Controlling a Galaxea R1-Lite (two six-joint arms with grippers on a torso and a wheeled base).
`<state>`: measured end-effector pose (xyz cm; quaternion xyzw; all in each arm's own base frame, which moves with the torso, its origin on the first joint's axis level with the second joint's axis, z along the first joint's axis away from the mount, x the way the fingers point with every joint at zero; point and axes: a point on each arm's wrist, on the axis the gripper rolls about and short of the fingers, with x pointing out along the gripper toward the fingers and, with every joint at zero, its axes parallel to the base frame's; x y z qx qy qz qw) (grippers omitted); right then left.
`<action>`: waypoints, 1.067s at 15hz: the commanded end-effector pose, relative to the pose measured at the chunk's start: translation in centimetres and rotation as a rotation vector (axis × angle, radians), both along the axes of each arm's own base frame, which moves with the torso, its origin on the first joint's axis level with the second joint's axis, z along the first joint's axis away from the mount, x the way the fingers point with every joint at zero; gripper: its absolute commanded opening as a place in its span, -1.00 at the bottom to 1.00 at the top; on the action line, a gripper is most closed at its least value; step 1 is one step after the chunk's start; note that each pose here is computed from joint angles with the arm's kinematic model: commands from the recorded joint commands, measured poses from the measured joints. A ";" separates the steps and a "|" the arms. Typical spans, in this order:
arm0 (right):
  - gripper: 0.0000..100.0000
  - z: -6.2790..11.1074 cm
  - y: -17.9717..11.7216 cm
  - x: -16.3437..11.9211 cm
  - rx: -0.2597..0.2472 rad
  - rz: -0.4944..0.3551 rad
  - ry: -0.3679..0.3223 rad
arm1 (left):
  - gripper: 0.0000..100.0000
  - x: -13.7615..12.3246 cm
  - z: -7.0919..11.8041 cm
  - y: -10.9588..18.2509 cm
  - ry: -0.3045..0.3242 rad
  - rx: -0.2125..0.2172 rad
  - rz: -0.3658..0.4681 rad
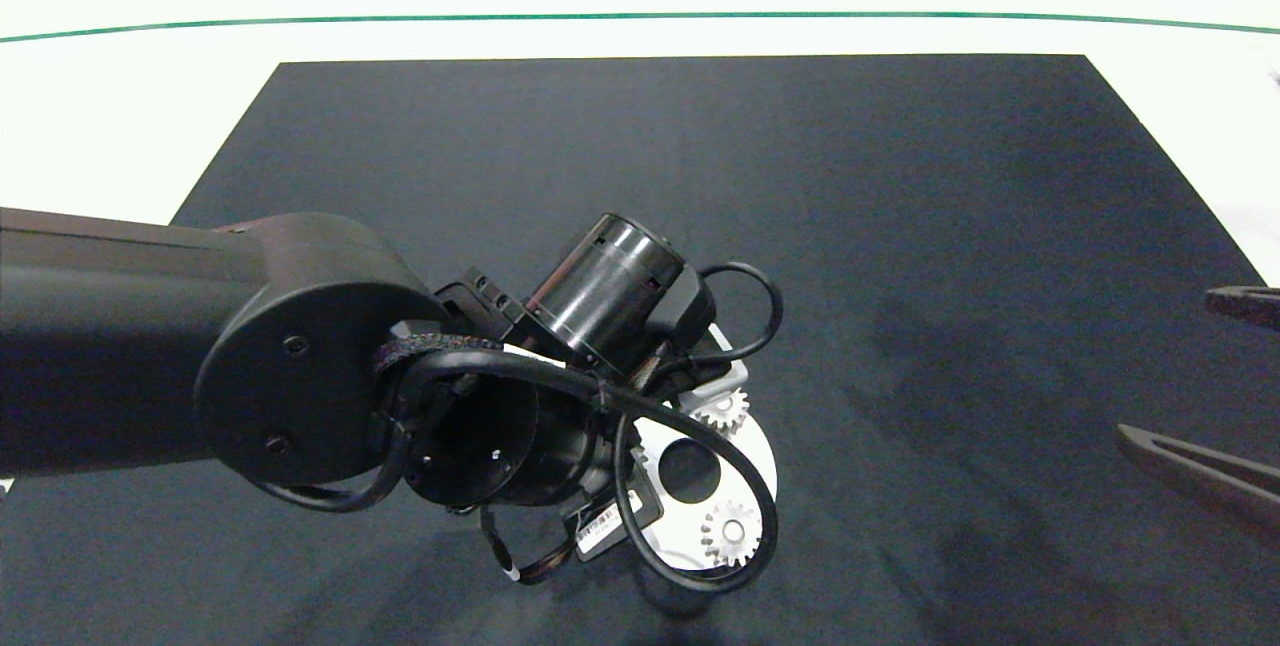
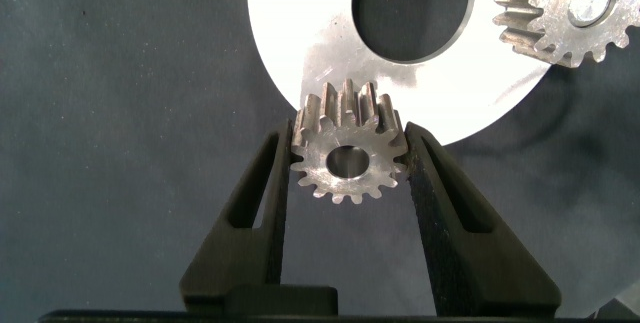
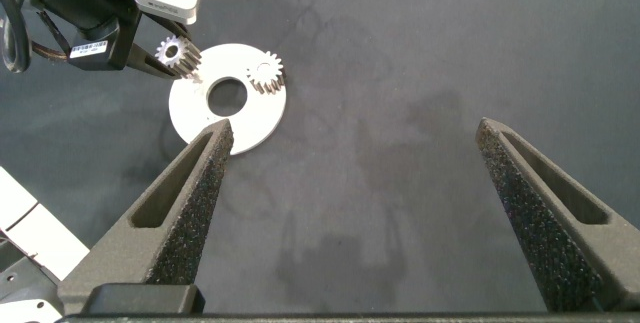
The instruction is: Install three planetary gears onto the carrier pins
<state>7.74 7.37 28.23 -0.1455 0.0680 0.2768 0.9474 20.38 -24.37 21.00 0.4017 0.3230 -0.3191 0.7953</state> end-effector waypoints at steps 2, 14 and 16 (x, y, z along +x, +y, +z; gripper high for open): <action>1.00 0.0 0.0 0.0 -0.004 0.000 0.001 | -0.86 -0.1 0.1 -0.1 -0.003 0.003 -0.008; 1.00 0.0 0.0 0.0 -0.004 0.000 0.001 | 1.00 -0.2 0.2 -0.2 -0.013 0.013 -0.031; 1.00 -0.1 0.1 0.1 -0.009 0.002 0.002 | 1.00 -0.1 0.4 -0.2 -0.017 0.009 -0.031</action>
